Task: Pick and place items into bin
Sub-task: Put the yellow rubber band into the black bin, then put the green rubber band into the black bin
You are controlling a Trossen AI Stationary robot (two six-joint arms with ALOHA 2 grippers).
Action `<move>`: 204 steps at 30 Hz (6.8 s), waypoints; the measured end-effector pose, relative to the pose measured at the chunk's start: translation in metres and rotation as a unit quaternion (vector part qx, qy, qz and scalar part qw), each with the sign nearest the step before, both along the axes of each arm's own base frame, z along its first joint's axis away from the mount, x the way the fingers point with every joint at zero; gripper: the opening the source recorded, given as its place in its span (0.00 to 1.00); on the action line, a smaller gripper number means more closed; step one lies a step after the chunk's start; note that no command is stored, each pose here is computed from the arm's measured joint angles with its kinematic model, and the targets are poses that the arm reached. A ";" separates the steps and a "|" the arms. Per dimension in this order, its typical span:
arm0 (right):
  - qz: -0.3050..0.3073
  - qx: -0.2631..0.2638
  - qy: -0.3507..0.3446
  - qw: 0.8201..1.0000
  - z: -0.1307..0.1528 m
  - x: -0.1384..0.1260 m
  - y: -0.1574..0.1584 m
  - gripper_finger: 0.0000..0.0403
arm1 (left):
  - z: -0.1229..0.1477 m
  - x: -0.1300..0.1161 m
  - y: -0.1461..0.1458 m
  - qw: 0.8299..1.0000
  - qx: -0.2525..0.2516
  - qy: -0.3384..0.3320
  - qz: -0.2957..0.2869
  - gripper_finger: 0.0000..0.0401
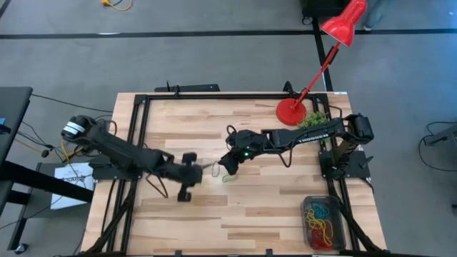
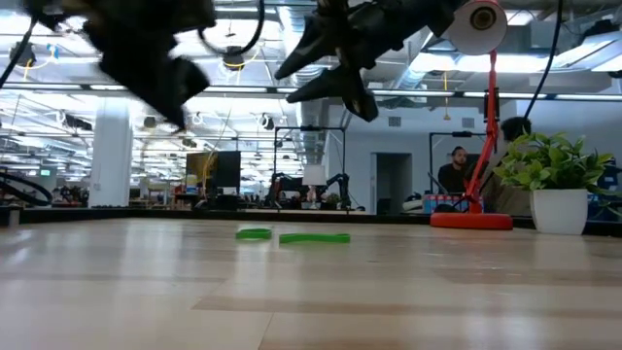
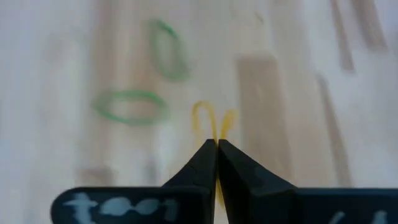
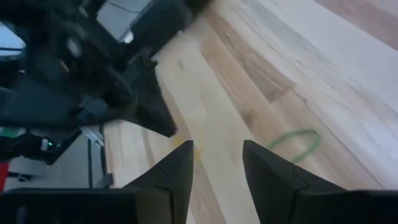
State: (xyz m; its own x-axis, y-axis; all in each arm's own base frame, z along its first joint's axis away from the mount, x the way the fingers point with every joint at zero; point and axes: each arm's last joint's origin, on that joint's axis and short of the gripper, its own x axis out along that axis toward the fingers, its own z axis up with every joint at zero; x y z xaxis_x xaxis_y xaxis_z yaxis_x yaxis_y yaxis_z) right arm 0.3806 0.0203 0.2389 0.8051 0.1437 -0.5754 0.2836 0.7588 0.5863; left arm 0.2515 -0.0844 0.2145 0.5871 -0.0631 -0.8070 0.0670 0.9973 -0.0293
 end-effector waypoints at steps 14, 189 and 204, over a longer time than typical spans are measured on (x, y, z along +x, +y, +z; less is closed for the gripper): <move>0.008 -0.050 -0.059 0.997 0.009 0.005 -0.001 0.31 | 0.037 0.026 0.062 0.980 0.020 -0.168 0.104 0.00; -0.343 0.025 0.220 0.913 0.049 -0.147 0.067 0.31 | -0.033 0.036 0.117 0.980 -0.119 -0.002 0.157 0.26; -0.236 0.038 0.201 0.950 0.015 -0.071 0.036 0.30 | -0.089 0.058 0.113 0.984 -0.080 0.043 0.155 0.26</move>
State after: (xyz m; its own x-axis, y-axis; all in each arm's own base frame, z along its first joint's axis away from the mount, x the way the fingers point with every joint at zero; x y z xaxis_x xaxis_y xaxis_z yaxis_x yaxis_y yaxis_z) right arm 0.3094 0.0561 0.2535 0.5069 -0.1262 -0.8527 0.7949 0.4510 0.4058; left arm 0.3099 0.0284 0.1251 0.5284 -0.0210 -0.8487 -0.2496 0.9517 -0.1790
